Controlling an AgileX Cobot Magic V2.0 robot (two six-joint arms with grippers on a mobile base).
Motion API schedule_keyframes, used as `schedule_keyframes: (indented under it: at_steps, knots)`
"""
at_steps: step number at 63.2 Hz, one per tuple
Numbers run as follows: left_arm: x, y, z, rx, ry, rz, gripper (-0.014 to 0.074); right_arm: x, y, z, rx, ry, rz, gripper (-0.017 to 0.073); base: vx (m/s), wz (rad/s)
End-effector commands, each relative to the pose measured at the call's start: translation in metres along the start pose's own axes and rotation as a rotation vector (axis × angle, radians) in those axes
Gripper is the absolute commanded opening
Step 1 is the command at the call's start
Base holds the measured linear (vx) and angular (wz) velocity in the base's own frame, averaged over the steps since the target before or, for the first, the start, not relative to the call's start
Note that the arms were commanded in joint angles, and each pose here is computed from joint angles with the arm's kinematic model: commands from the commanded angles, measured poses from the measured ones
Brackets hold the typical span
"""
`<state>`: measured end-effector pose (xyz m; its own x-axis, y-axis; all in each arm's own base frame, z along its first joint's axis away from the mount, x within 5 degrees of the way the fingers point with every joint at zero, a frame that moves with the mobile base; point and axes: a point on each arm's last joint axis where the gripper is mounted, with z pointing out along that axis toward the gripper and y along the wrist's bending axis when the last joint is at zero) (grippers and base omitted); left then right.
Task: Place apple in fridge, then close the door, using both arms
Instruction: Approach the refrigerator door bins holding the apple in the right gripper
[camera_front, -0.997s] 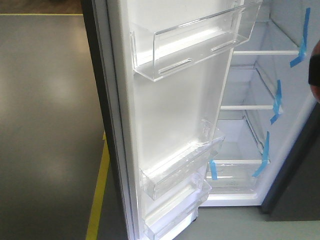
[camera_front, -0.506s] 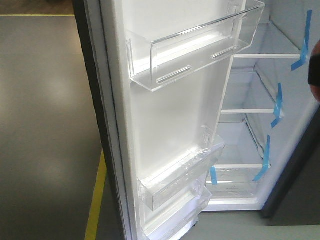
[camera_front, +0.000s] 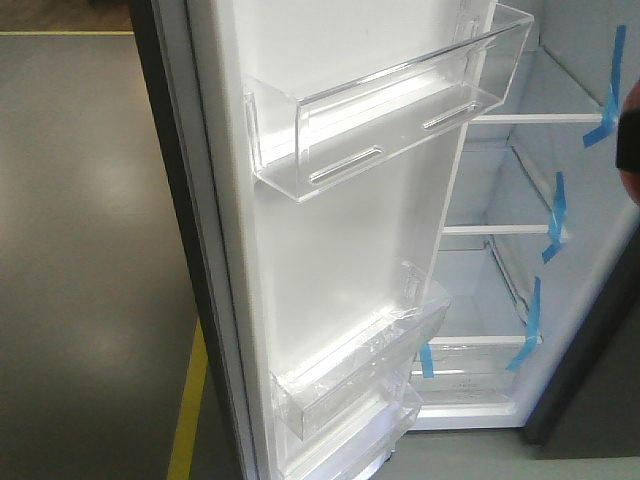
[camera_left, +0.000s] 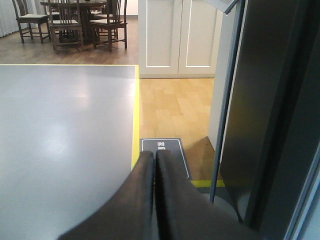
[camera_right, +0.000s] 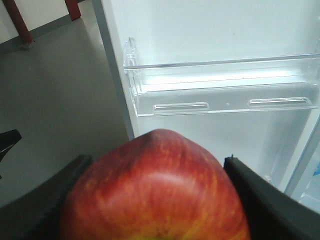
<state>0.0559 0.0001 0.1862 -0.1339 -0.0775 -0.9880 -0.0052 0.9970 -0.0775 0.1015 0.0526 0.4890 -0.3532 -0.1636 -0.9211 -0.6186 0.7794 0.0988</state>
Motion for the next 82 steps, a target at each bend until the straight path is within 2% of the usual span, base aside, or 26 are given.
schedule_keyframes:
  at_steps: [1, 72, 82]
  knots:
    - [0.001, -0.001, 0.001, 0.016, -0.059, -0.017, -0.0006, -0.010, 0.002, -0.004, 0.003, -0.091, 0.003, -0.0003, 0.03, -0.03]
    - [0.001, -0.001, 0.001, 0.016, -0.059, -0.017, -0.0006, -0.010, 0.002, -0.004, 0.003, -0.091, 0.003, -0.0003, 0.00, 0.00]
    - [0.001, -0.001, 0.001, 0.016, -0.059, -0.017, -0.0006, -0.022, -0.003, -0.006, 0.058, -0.222, 0.012, -0.0003, 0.00, 0.00]
